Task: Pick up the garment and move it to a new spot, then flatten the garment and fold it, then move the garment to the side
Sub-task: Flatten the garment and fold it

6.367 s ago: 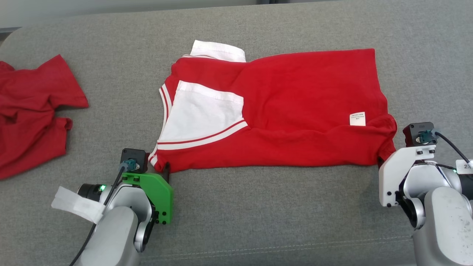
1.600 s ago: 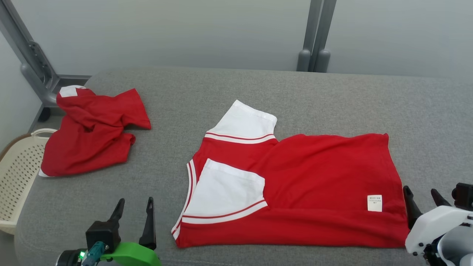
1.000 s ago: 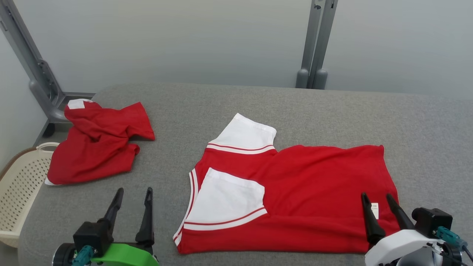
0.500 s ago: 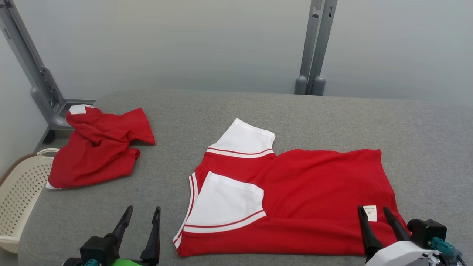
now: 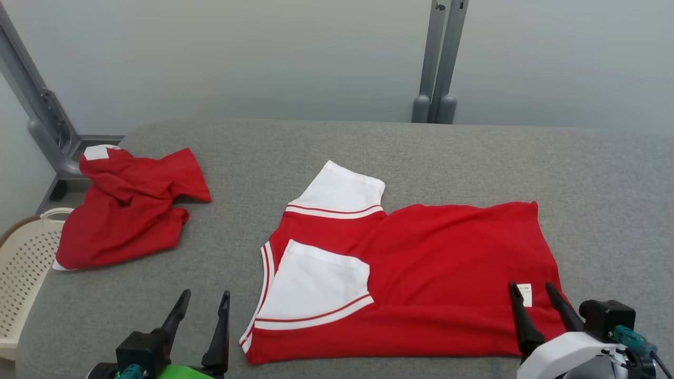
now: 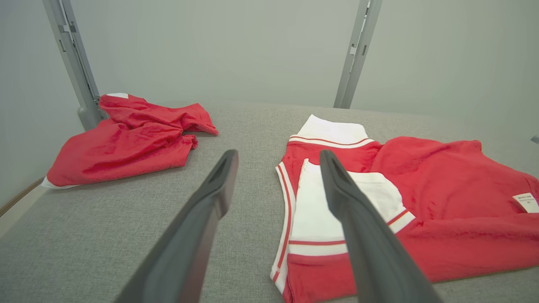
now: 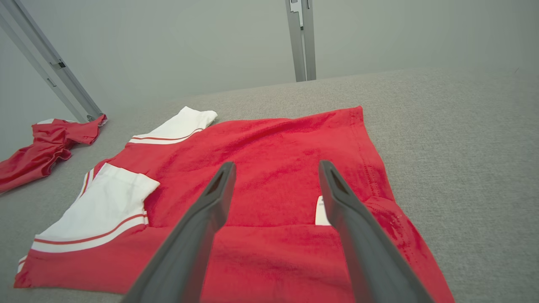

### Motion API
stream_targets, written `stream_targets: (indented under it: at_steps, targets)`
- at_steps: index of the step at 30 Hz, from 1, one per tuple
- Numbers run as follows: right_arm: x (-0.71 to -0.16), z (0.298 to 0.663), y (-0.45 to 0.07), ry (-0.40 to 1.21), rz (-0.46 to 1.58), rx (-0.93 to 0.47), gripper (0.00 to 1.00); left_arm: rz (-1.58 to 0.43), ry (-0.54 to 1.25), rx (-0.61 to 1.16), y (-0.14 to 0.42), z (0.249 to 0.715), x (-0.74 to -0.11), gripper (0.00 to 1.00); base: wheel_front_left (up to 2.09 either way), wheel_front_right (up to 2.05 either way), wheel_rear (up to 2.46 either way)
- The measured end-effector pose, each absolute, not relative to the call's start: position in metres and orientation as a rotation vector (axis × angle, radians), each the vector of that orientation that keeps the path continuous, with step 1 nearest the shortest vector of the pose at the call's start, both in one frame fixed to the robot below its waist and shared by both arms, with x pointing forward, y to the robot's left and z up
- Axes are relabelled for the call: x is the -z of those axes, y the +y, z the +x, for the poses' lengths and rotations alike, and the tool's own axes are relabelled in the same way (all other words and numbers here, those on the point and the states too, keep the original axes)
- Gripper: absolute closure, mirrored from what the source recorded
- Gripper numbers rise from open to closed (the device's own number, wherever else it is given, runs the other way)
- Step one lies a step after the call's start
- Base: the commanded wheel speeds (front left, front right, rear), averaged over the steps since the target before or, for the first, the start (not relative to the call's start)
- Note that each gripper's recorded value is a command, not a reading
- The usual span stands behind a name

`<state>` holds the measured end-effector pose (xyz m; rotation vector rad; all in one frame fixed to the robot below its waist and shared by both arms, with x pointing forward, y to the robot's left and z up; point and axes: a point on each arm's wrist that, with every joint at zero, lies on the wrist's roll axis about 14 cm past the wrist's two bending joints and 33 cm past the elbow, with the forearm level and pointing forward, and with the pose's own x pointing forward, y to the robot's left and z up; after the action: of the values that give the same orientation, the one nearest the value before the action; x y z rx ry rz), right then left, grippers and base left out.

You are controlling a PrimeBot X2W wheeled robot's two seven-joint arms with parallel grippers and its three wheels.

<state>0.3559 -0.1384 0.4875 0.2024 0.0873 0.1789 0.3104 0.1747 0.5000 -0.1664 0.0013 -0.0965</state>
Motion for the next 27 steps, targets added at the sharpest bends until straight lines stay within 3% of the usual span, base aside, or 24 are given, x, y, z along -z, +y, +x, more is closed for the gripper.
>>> stream_targets:
  at_steps: [6,15,27]
  targets:
    - [-0.488,0.357,-0.139,0.095,0.197,-0.179,0.00,-0.140,0.054,0.144,0.169,0.324,-0.494,0.00,0.00,0.00,0.00]
    - [-0.492,0.364,-0.136,0.090,0.199,-0.187,0.00,-0.057,0.130,0.272,0.146,0.396,-0.508,0.00,0.00,0.00,0.00]
    - [-0.519,0.441,-0.146,0.109,0.134,-0.175,0.00,0.016,0.235,0.358,0.109,0.514,-0.511,0.00,0.00,0.00,0.00]
